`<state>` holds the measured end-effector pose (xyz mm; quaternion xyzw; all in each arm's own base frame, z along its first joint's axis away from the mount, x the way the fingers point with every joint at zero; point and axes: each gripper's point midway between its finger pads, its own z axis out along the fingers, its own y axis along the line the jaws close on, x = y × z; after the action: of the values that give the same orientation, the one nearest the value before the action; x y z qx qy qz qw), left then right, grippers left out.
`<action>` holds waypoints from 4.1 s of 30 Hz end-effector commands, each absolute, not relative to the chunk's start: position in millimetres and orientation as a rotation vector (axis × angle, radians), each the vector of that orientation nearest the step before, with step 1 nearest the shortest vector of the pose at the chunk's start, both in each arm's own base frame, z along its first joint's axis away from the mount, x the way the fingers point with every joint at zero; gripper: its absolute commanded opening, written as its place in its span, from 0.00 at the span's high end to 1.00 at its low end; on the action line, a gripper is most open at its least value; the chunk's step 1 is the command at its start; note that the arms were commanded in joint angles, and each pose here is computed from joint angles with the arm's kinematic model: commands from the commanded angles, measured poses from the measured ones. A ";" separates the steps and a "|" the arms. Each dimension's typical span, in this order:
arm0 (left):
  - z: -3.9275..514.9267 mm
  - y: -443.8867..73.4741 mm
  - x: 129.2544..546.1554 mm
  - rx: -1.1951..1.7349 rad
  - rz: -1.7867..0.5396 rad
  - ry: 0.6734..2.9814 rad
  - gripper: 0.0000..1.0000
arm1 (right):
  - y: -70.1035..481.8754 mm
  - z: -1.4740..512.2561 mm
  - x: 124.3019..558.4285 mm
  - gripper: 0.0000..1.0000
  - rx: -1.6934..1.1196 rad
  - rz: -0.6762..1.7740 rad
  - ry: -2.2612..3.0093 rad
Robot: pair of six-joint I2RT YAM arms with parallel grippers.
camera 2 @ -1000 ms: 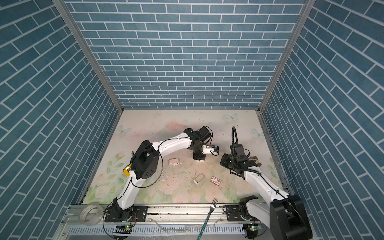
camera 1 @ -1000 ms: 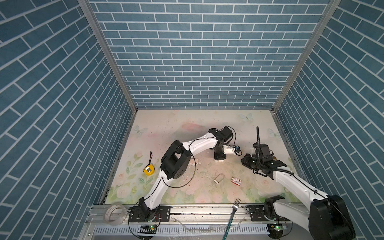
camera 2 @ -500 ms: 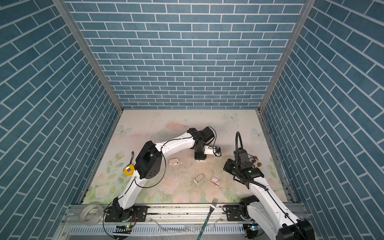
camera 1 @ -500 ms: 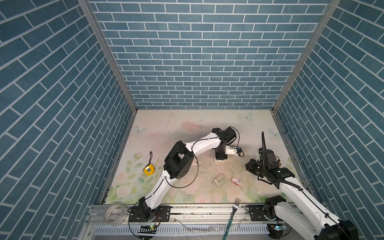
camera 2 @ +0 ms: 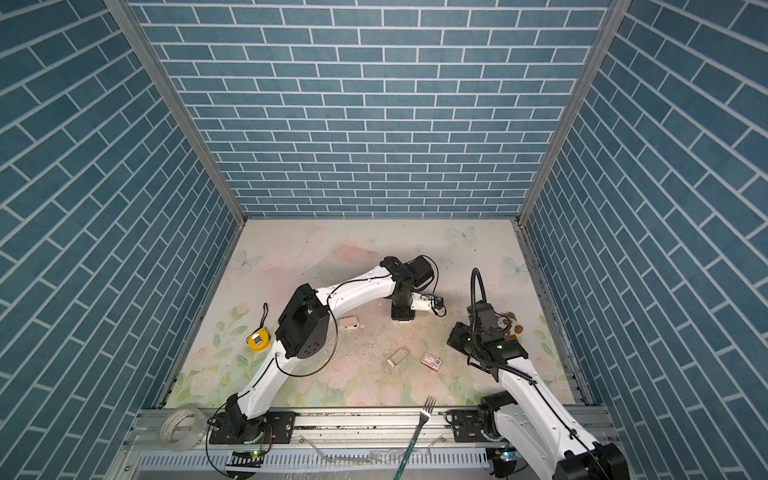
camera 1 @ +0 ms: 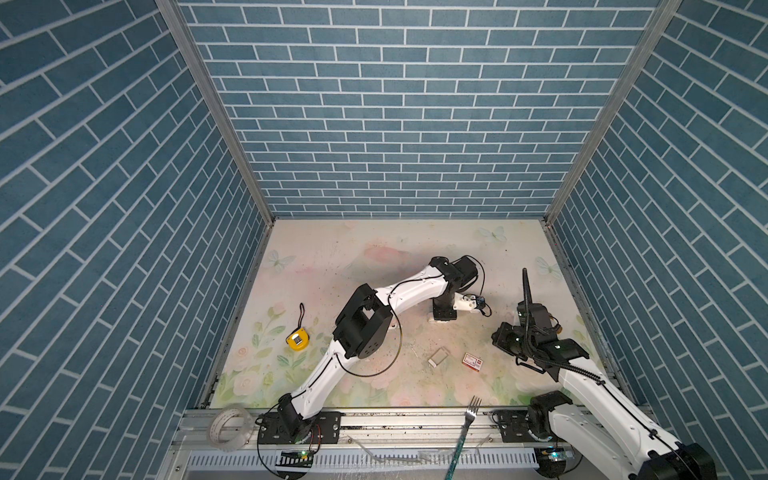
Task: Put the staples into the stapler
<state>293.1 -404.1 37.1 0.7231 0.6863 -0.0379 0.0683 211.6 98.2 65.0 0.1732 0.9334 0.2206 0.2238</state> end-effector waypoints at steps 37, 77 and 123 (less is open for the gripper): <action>50.4 -369.7 292.4 2.161 -0.010 2.145 0.76 | 93.1 59.9 215.2 0.89 0.524 0.570 2.582; 66.9 -376.3 290.6 2.115 -0.075 2.132 0.66 | 91.2 51.7 209.9 0.88 0.527 0.558 2.602; -26.4 -347.5 258.3 2.366 -0.008 2.370 1.00 | 87.4 45.5 200.4 0.90 0.534 0.553 2.600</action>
<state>294.5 -386.7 40.5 0.7077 0.7054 -0.0115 0.0373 205.8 93.2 51.9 0.1774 0.9357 0.2104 0.2206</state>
